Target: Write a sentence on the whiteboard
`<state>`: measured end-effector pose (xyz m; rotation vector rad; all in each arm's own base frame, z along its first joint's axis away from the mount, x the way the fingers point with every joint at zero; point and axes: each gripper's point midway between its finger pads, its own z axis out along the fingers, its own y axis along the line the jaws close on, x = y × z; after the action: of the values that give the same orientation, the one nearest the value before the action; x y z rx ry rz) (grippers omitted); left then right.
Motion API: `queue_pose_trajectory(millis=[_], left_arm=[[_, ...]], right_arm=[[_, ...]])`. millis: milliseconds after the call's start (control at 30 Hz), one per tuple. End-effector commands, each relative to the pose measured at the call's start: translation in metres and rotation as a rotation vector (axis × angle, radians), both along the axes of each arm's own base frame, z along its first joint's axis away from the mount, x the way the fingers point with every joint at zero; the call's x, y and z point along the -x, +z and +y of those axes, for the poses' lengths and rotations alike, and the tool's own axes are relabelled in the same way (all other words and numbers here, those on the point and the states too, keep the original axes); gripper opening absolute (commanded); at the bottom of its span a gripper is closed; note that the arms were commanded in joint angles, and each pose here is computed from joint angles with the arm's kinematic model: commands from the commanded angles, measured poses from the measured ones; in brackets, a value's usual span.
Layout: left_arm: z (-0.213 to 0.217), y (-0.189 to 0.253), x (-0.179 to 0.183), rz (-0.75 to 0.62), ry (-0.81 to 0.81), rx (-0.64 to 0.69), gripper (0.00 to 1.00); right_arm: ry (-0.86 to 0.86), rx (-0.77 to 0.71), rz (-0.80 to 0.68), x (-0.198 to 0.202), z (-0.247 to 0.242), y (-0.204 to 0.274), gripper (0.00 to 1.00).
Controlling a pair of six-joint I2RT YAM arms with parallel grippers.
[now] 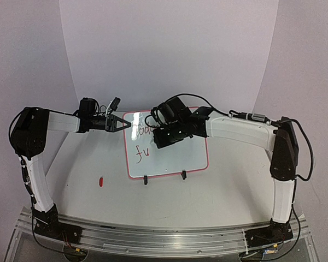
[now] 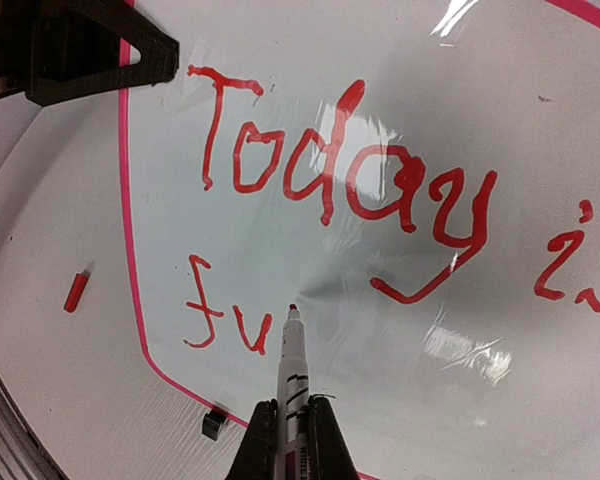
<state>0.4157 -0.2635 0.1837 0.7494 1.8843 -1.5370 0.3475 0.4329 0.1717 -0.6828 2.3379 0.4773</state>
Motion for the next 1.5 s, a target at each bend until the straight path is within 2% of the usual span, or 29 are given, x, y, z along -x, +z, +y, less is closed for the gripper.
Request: queue_pose_trajectory(millis=[0, 400, 700, 1467], left_arm=[[0.0, -0.023, -0.014, -0.073, 0.077, -0.08, 0.0], [0.0, -0.024, -0.014, -0.072, 0.077, -0.082, 0.0], [0.001, -0.024, -0.013, -0.074, 0.077, -0.082, 0.0], [0.001, -0.022, -0.012, -0.079, 0.078, -0.081, 0.0]], right_arm=[[-0.009, -0.022, -0.034, -0.012, 0.009, 0.007, 0.0], [-0.072, 0.043, -0.053, -0.021, -0.005, -0.009, 0.0], [-0.067, 0.039, -0.045, -0.021, -0.002, -0.012, 0.0], [-0.052, 0.081, 0.118, 0.009, -0.016, -0.046, 0.0]])
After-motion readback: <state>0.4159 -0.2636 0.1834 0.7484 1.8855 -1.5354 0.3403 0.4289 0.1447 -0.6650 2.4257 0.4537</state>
